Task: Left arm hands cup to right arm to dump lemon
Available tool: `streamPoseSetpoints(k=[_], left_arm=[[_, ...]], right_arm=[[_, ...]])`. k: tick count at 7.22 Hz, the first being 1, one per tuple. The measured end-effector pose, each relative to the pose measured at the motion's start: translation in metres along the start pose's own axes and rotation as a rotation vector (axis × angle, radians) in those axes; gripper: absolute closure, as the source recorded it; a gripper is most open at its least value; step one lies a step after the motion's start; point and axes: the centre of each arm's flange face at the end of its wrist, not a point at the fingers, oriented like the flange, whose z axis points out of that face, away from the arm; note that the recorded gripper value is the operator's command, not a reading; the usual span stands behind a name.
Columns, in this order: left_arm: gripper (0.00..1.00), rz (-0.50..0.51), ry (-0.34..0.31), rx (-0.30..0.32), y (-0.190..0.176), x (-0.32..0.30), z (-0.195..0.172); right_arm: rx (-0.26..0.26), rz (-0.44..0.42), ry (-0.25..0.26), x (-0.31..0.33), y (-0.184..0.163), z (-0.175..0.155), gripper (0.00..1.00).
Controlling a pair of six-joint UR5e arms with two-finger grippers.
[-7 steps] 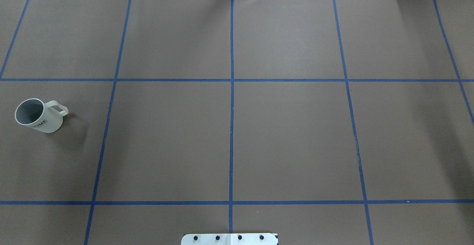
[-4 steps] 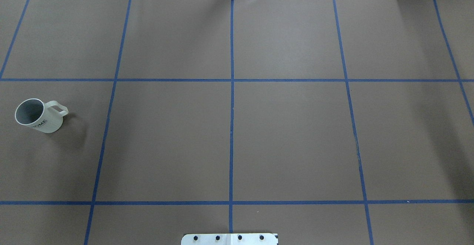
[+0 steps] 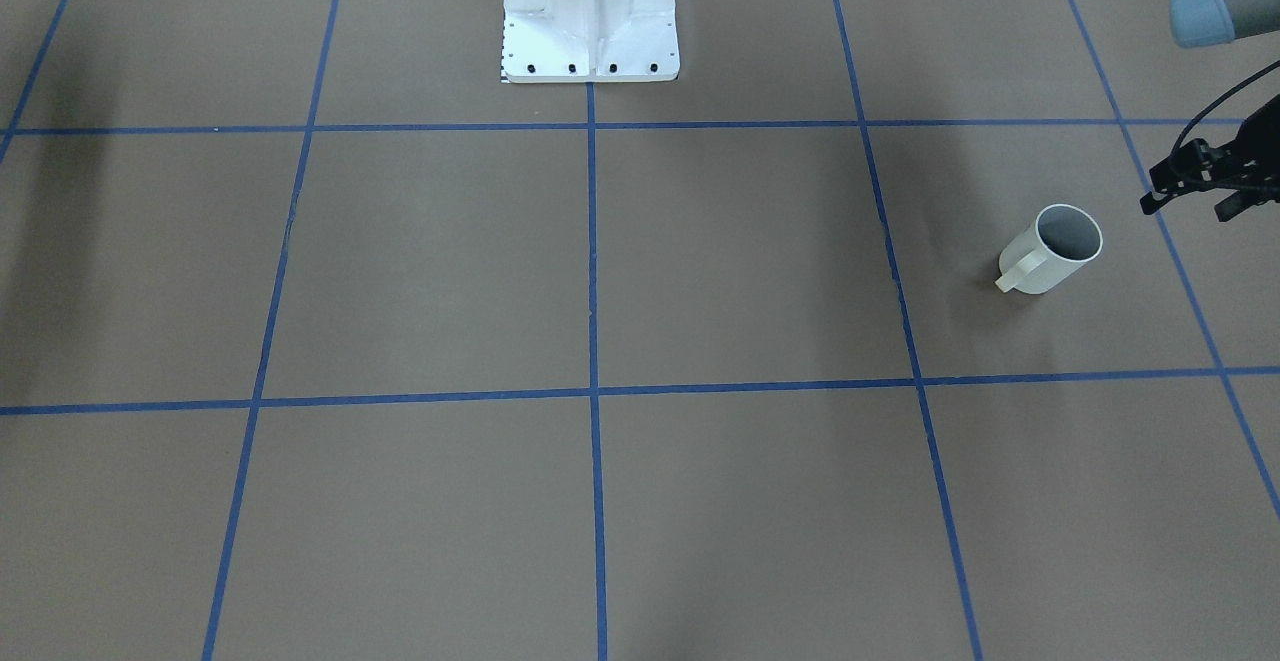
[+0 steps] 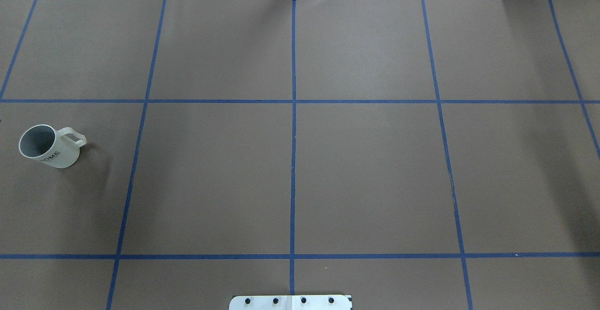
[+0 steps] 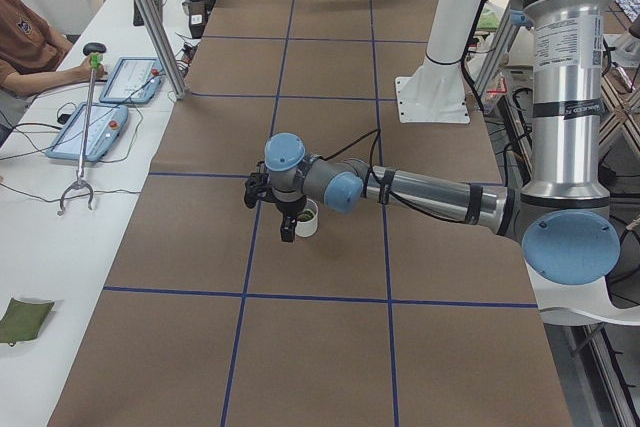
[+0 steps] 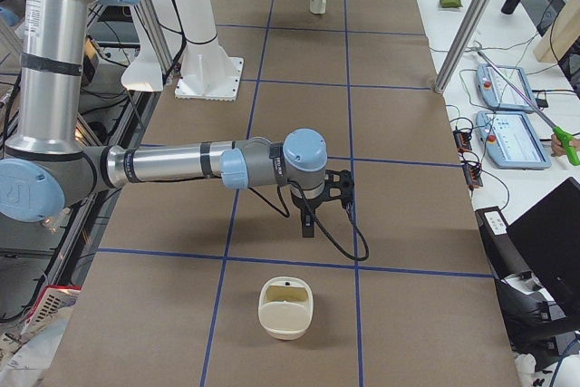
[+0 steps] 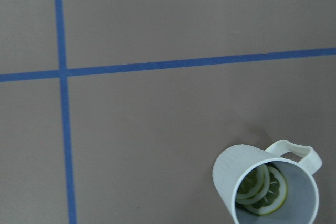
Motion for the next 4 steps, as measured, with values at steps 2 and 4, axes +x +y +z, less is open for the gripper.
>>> streamPoseSetpoints(k=[2,4], left_arm=[[0.07,0.023,0.002,-0.06,0.002,0.014,0.033],[0.72,0.053,0.002,-0.101,0.001,0.029,0.056]], right_arm=[[-0.001,-0.004,0.0,-0.001,0.0,0.001,0.0],[-0.004,-0.005,0.001,-0.001,0.0,0.002,0.0]])
